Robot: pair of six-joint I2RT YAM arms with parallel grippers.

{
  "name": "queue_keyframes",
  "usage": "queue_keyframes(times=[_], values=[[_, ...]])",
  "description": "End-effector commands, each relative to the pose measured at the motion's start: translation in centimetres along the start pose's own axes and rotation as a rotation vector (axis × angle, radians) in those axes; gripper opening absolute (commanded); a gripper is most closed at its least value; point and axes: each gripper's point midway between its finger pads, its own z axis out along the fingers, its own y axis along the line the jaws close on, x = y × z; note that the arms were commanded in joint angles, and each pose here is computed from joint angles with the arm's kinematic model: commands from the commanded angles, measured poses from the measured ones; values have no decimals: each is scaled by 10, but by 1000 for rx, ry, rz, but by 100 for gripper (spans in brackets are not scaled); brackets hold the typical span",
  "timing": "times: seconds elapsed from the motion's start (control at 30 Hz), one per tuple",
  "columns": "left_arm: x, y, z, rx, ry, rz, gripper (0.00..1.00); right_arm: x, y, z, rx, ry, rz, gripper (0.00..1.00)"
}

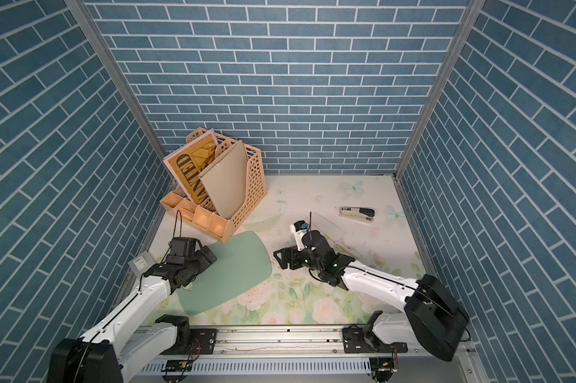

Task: Align the knife with the edge of the cutting board
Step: Move the work surface to the center of the board.

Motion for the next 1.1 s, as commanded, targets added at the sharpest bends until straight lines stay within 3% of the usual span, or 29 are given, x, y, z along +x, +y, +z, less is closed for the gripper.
queue_keyframes(times=[0.0,0.27,0.6,1.07], values=[[13,21,1,-102,33,-39,100,-14,12,16,20,-54,49,90],[42,40,11,-223,143,-14,100,-6,12,44,50,-36,108,90],[58,51,21,-261,188,-1,100,11,2,75,98,31,154,90],[78,28,25,-103,260,48,100,59,-2,126,94,214,274,90]])
